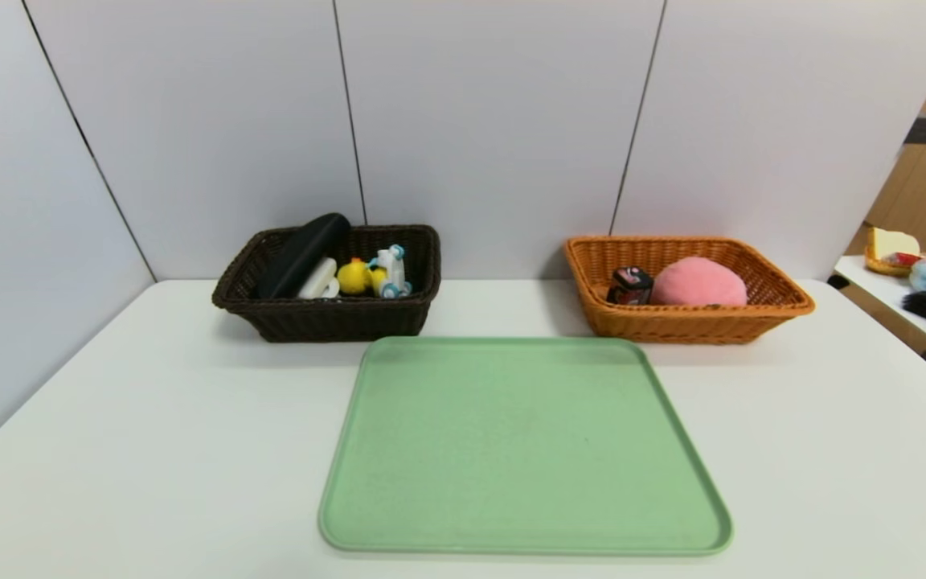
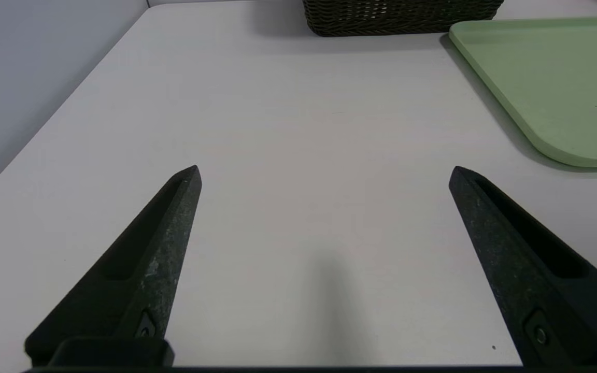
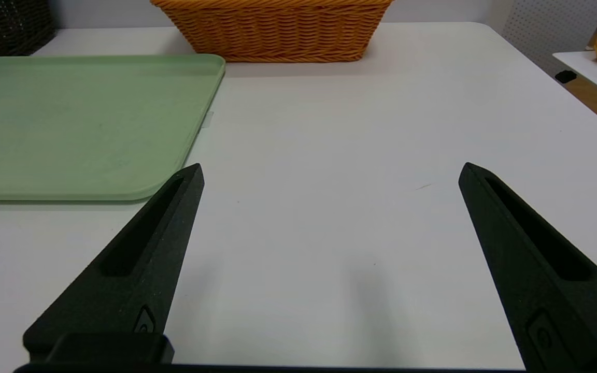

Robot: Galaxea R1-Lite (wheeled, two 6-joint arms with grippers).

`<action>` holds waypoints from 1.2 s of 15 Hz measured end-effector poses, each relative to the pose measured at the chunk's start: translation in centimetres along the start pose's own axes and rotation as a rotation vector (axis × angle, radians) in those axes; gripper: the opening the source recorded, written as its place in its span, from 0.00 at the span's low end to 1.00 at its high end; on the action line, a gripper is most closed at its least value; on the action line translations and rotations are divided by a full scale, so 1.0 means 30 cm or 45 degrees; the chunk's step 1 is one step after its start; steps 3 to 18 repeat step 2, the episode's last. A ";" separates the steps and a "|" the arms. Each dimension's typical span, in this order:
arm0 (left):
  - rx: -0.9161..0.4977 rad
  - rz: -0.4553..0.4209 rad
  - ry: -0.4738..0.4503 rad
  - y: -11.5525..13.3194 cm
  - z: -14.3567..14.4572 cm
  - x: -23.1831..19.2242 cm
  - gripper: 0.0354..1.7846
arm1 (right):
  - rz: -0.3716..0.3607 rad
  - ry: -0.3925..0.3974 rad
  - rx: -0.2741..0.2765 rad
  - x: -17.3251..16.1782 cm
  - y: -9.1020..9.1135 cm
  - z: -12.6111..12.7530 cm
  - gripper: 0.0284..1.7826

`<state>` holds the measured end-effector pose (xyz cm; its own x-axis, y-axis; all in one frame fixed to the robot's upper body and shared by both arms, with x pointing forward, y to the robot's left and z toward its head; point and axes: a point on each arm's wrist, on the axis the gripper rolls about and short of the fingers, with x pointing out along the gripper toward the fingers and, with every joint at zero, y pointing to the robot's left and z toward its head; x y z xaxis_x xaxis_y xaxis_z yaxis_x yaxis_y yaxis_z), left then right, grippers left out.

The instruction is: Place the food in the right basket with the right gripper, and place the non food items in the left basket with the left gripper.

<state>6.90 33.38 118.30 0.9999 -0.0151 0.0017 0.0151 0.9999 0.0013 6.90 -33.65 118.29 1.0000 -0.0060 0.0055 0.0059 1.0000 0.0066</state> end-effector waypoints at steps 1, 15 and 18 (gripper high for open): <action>0.001 -0.001 0.000 0.000 0.000 0.000 0.94 | 0.001 0.000 -0.001 0.000 0.000 0.000 0.95; 0.001 -0.001 0.000 0.000 0.000 0.000 0.94 | 0.001 0.000 -0.001 0.000 0.000 0.000 0.95; 0.001 -0.001 0.000 0.000 0.000 0.000 0.94 | 0.001 0.000 -0.001 0.000 0.000 0.000 0.95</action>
